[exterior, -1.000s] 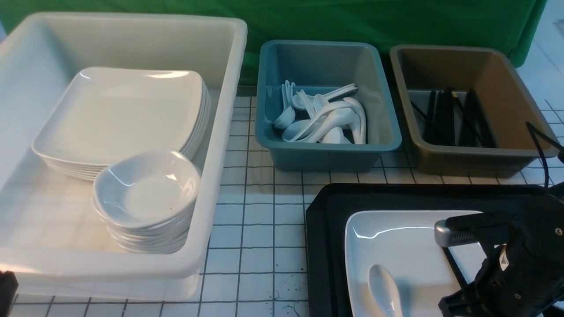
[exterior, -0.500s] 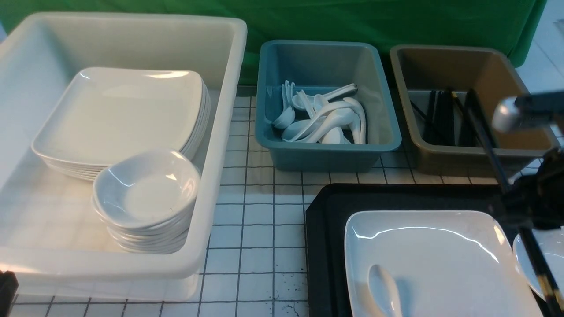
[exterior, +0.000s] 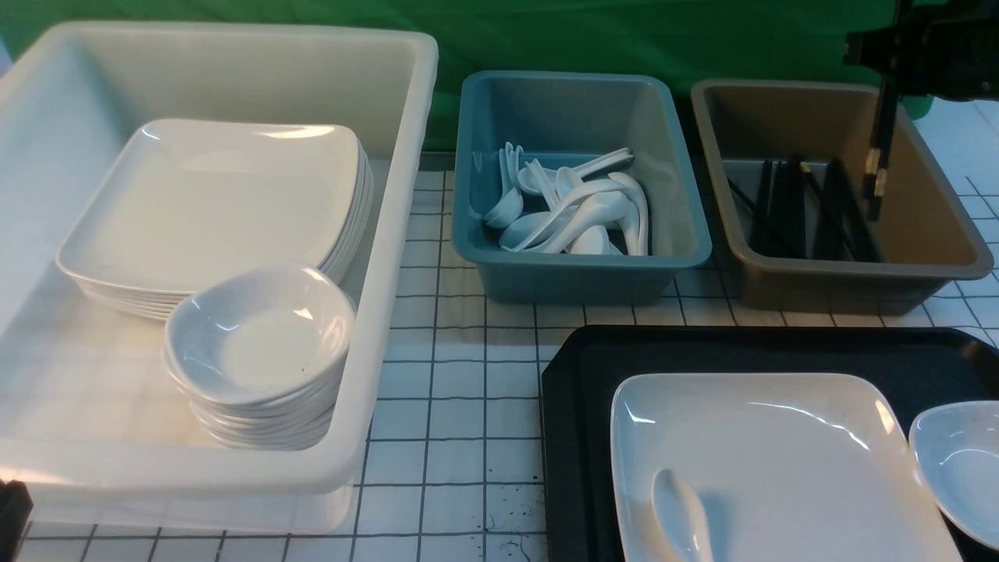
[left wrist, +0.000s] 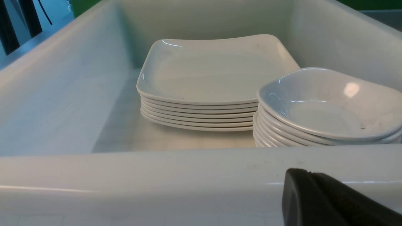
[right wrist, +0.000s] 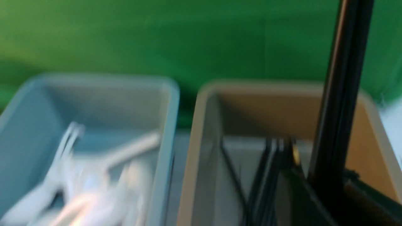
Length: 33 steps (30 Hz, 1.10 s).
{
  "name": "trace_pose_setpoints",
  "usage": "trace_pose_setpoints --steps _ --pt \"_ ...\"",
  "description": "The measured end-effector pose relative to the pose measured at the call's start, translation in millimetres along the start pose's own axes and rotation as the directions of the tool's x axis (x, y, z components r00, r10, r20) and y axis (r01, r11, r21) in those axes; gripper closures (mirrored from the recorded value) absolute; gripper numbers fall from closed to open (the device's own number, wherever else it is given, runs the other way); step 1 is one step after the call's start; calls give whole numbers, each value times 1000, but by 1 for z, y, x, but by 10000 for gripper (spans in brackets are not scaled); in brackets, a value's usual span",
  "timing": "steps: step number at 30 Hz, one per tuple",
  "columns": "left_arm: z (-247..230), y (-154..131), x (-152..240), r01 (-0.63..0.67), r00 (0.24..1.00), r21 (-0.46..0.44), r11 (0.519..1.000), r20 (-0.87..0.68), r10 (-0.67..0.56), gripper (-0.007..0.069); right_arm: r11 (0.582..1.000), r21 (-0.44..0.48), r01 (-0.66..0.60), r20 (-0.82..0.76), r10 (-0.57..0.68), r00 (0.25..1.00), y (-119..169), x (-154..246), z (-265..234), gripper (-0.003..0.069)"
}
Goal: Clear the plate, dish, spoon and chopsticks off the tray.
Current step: Use the right arm to put the chopsticks into the small storage box on the right, then use the left arm to grab a soup spoon from the plate
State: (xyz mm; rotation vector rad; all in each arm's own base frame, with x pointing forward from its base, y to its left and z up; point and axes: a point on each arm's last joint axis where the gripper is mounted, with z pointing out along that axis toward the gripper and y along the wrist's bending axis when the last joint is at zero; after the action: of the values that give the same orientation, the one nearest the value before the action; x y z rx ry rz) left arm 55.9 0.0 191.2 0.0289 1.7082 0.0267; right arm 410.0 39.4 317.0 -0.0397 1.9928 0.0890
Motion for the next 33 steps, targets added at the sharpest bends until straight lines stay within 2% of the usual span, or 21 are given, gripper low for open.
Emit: trace_pose_setpoints --steps 4,6,9,11,14,17,19,23,24,25,29,30,31,32,33 --pt "0 0 0 0 1000 0 1000 0 0 603 1000 0 -9 74 9 997 -6 17 36 496" --pt "0 0 0 0 1000 0 1000 0 0 603 1000 -1 -12 59 12 998 -7 30 51 494" --pt "0 0 0 0 1000 0 1000 0 0 603 1000 2 -16 24 16 1000 -7 41 60 476" --pt "0 0 0 0 1000 0 1000 0 0 603 1000 7 -16 -38 16 999 -8 52 66 414" --pt "0 0 0 0 1000 0 1000 0 0 603 1000 14 -15 -105 16 994 -8 59 66 370" --pt "0 0 0 0 1000 0 1000 0 0 603 1000 20 -14 -152 17 988 -9 61 64 365" --pt "0 0 0 0 1000 0 1000 0 0 603 1000 27 -16 -210 21 977 -9 60 56 393" --pt "0 0 0 0 1000 0 1000 0 0 603 999 43 -18 -296 30 955 -8 34 8 577" --pt "0 0 0 0 1000 0 1000 0 0 603 999 43 -18 -296 30 955 -8 34 8 585" --pt "0 0 0 0 1000 0 1000 0 0 603 999 42 7 -323 7 946 -8 18 -23 629" --pt "0 0 0 0 1000 0 1000 0 0 603 997 26 77 -402 -60 914 -7 -5 -103 629" --pt "0 0 0 0 1000 0 1000 0 0 603 997 26 79 -405 -61 912 -7 -6 -107 629" --pt "0 0 0 0 1000 0 1000 0 0 603 995 23 93 -420 -74 905 -7 -11 -142 629" --pt "0 0 0 0 1000 0 1000 0 0 603 995 23 94 -422 -75 903 -7 -11 -146 629" --pt "0 0 0 0 1000 0 1000 0 0 603 995 23 96 -431 -77 899 -7 -11 -175 629"
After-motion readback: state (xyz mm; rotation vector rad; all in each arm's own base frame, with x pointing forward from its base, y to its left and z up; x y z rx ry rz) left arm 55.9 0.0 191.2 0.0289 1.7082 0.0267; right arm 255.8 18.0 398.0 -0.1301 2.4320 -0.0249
